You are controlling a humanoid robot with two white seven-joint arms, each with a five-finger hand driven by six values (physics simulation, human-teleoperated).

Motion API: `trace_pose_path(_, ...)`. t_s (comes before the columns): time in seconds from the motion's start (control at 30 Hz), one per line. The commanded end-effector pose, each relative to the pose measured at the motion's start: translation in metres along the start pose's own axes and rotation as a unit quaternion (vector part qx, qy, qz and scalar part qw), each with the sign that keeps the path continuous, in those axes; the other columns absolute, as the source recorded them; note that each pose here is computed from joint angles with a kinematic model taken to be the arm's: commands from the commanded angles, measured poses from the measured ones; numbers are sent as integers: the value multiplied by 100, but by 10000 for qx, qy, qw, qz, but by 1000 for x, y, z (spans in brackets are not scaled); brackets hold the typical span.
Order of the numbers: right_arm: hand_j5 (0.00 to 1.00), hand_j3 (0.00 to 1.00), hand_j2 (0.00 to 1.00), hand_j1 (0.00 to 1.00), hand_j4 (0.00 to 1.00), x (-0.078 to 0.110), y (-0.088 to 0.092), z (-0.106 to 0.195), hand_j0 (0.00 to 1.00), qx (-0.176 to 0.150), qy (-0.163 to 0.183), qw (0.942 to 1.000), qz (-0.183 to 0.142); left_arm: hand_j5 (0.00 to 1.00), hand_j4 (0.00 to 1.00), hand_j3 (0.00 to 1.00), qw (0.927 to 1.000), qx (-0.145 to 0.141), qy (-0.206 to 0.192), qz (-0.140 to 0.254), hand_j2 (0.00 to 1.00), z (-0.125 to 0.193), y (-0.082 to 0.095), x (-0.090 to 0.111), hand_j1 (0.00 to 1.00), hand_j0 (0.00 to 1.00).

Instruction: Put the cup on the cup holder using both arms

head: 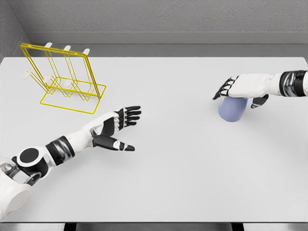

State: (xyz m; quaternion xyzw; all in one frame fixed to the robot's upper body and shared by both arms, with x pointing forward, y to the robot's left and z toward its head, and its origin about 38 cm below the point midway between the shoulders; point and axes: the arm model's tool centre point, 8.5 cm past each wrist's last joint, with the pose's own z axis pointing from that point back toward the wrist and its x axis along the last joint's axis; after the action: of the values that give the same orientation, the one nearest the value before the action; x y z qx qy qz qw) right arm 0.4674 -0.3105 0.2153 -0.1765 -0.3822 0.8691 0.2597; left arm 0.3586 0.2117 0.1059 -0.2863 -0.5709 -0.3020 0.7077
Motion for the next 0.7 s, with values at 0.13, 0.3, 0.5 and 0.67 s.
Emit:
trace_pose_path(0.13, 74, 74, 74, 74, 74, 0, 2, -1, 74, 77, 38, 9999, 70, 100, 100, 100, 9999, 94, 83, 54, 100, -1, 5, -9, 100, 100)
trace_pose_path(0.3, 64, 64, 64, 64, 64, 0, 1, -1, 64, 80, 45, 9999, 96, 100, 100, 100, 9999, 133, 37, -53, 100, 0, 9, -4, 100, 100)
trace_pose_path(0.5, 55, 55, 55, 55, 55, 0, -3, 1, 55, 44, 45, 9999, 130, 100, 100, 100, 9996, 156, 78, -200, 100, 1, 11, -4, 100, 100)
trace_pose_path(0.67, 48, 48, 48, 48, 48, 8, -15, 6, 48, -82, -15, 9994, 330, 100, 100, 100, 9992, 186, 117, -346, 100, 2, 12, -4, 100, 100)
